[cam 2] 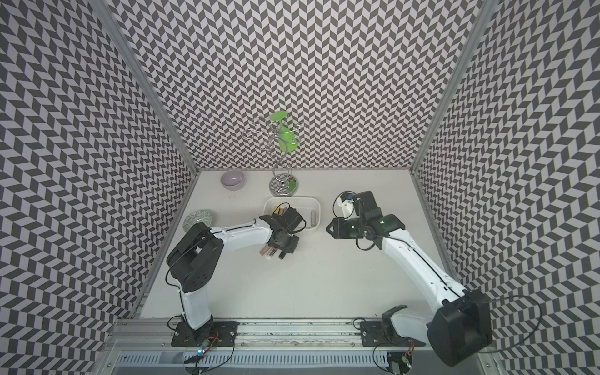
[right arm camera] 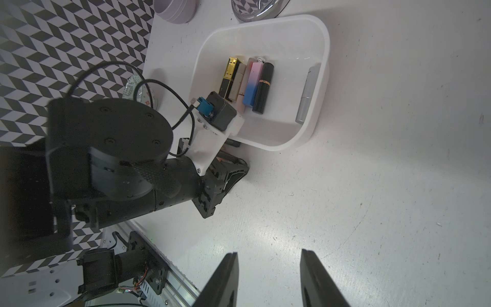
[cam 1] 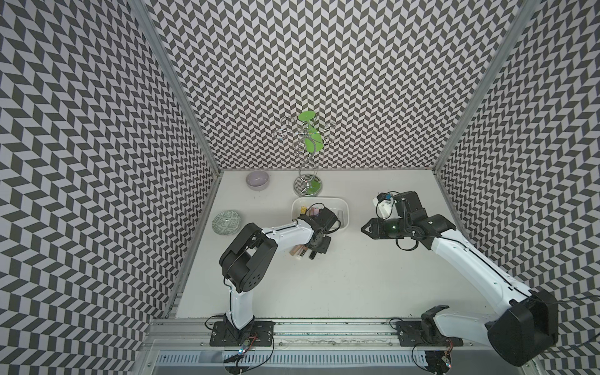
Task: Put the lipstick into the storage box
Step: Pick up the lipstick at the center of the board.
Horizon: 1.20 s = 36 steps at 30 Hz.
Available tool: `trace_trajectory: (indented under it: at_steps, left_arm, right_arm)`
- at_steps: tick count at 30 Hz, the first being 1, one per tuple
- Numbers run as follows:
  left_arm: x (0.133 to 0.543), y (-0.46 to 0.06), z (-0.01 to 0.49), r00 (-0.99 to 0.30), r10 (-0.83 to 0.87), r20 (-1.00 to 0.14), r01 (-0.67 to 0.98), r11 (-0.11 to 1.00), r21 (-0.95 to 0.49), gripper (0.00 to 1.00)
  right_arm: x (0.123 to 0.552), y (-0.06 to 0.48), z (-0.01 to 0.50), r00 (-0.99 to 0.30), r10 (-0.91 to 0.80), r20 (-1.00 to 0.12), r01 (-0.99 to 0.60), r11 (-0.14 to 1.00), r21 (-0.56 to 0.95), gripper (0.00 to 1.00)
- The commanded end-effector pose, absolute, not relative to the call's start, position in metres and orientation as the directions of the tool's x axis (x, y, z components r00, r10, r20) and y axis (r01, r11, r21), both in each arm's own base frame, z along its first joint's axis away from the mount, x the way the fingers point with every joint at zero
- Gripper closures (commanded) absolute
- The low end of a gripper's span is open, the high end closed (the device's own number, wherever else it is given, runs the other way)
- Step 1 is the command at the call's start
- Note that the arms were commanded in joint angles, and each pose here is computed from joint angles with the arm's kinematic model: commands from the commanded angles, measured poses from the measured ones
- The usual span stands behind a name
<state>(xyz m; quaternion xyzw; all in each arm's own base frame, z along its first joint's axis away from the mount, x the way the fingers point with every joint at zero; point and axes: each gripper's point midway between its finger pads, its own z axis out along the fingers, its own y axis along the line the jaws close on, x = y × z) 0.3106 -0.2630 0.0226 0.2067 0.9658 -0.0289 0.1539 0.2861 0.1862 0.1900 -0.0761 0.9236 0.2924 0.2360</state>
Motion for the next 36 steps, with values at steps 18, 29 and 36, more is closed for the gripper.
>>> trace_trajectory:
  at_steps: [18,29,36]
  left_arm:
    - [0.314,-0.283,0.087,-0.877,0.315,-0.363,0.41,0.885,-0.22,0.82]
    - [0.313,-0.294,0.211,-0.885,0.075,-0.46,0.405,0.612,-0.679,0.8]
    - [0.299,-0.29,0.282,-0.832,-0.022,-0.554,0.495,0.421,-0.76,0.77]
  right_arm:
    - [0.297,0.194,0.229,-0.836,0.022,-0.548,-0.331,0.776,0.536,0.58]
    - [0.308,0.204,0.284,-0.803,0.092,-0.588,-0.408,0.636,0.655,0.57]
    - [0.293,0.221,0.321,-0.788,0.118,-0.604,-0.504,0.44,0.744,0.49]
